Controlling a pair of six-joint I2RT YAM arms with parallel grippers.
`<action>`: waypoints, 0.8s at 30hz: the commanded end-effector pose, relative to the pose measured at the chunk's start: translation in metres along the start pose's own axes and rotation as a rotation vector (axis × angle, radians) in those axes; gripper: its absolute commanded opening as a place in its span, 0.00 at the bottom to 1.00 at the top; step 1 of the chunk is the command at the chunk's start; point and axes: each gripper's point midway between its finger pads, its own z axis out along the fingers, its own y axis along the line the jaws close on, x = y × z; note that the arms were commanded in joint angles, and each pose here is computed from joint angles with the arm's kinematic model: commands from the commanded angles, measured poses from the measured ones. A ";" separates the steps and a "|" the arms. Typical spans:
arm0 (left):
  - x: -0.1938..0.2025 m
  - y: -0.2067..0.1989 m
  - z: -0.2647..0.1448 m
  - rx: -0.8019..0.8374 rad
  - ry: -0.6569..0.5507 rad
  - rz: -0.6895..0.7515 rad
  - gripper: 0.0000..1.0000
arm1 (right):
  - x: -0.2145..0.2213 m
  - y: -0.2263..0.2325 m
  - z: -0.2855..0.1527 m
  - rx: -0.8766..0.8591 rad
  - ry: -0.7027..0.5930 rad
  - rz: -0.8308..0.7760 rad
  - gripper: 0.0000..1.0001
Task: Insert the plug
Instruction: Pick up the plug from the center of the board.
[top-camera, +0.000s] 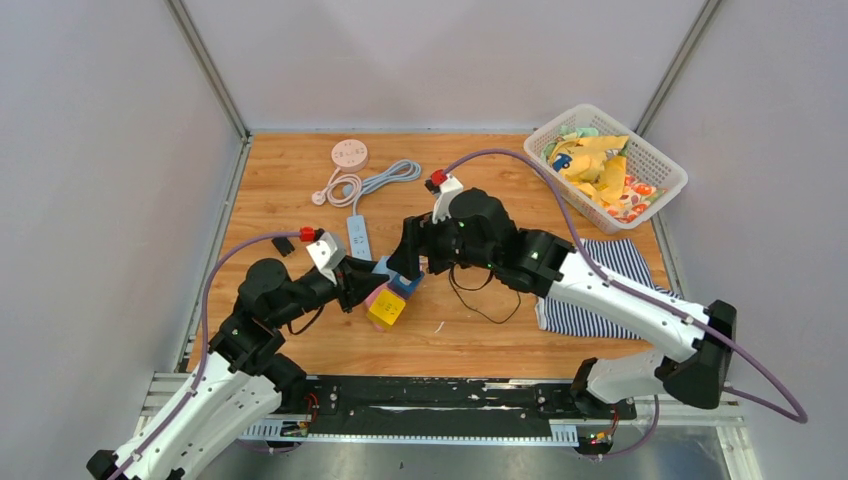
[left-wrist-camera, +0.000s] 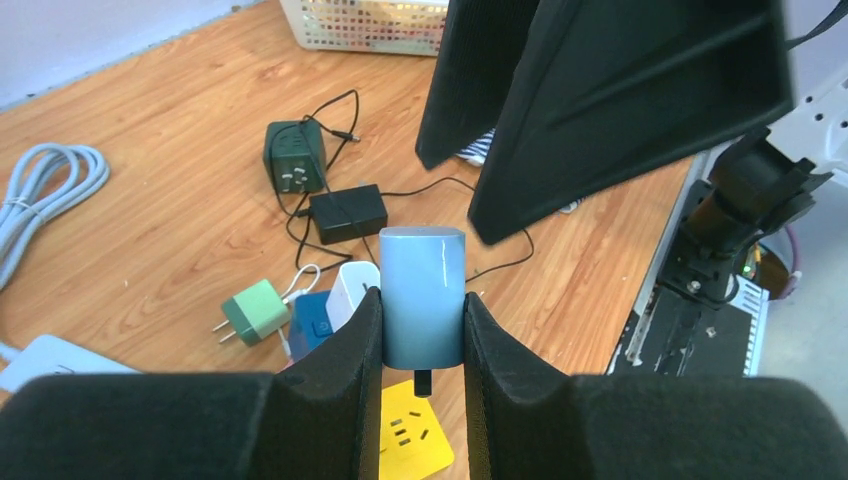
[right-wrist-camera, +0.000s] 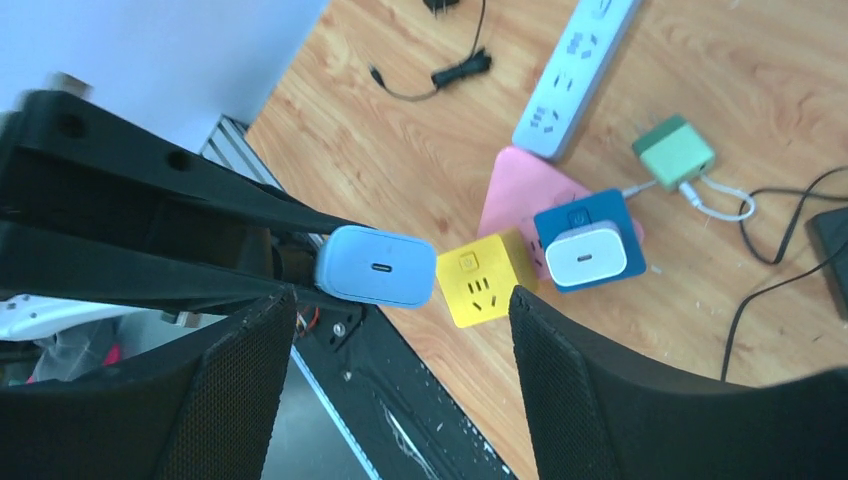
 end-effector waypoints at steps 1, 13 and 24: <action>-0.011 0.003 -0.001 -0.011 -0.018 0.088 0.00 | 0.022 0.001 0.007 -0.026 0.136 0.042 0.77; -0.005 0.000 -0.001 0.017 -0.011 0.123 0.00 | 0.026 0.010 0.026 -0.125 0.191 0.131 0.74; 0.000 -0.001 -0.002 0.026 0.005 0.141 0.00 | 0.030 -0.002 0.035 -0.155 0.235 0.205 0.74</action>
